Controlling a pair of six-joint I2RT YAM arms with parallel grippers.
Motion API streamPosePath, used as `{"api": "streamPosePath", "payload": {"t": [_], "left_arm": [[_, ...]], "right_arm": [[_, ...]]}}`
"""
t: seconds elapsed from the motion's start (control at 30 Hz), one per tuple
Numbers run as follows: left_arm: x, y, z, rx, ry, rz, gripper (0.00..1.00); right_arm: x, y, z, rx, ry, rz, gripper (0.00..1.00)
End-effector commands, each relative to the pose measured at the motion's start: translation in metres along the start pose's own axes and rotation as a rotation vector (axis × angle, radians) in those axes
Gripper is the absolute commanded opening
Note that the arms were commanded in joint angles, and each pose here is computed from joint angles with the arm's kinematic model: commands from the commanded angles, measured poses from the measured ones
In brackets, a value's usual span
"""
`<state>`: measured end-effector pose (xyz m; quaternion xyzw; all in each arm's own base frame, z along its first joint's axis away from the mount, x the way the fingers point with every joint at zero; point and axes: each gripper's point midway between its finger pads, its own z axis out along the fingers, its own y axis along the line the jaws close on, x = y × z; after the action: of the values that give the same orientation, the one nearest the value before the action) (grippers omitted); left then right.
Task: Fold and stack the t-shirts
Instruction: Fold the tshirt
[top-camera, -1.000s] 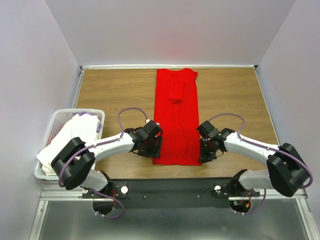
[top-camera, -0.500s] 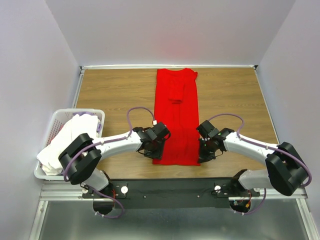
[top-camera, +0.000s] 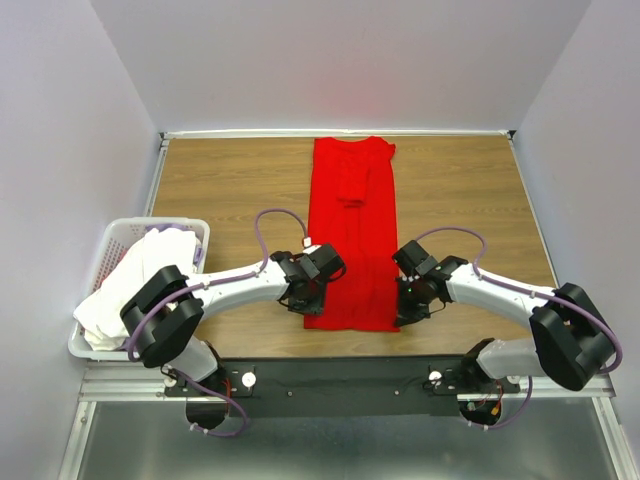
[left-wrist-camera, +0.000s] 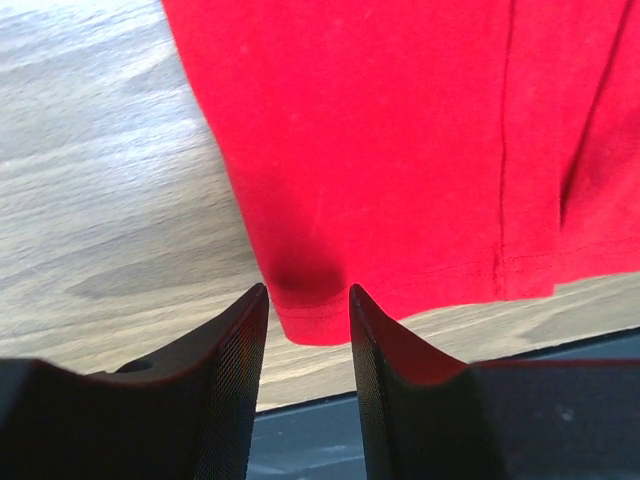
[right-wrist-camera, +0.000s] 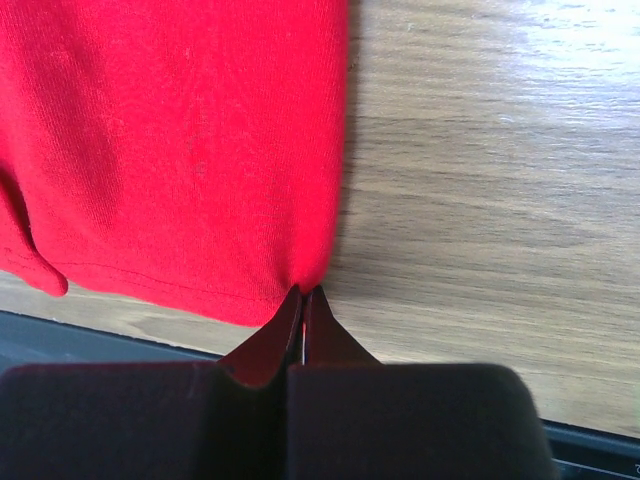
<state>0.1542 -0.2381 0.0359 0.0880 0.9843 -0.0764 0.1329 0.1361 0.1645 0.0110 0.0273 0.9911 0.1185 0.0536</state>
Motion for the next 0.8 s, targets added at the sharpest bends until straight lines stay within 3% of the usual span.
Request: {"api": "streamPosePath", "payload": {"t": [0.0, 0.47, 0.57, 0.7, 0.77], "left_arm": [[0.006, 0.011, 0.007, -0.062, 0.002, -0.009, 0.46], [0.038, 0.026, 0.031, -0.106, 0.098, 0.019, 0.45], [0.042, 0.029, 0.033, -0.122, 0.109, 0.028, 0.37], [0.048, 0.027, 0.034, -0.125, 0.125, 0.049, 0.11], [0.055, 0.024, 0.032, -0.118, 0.141, 0.07, 0.04]], "right_arm": [[0.01, -0.014, 0.008, 0.051, 0.035, -0.018, 0.01], [0.011, -0.013, 0.008, 0.043, 0.035, -0.016, 0.01], [0.01, -0.013, 0.008, 0.044, 0.036, -0.015, 0.01], [0.014, -0.01, 0.008, 0.024, 0.051, -0.019, 0.01], [0.022, -0.006, 0.006, -0.011, 0.088, -0.029, 0.01]]}}
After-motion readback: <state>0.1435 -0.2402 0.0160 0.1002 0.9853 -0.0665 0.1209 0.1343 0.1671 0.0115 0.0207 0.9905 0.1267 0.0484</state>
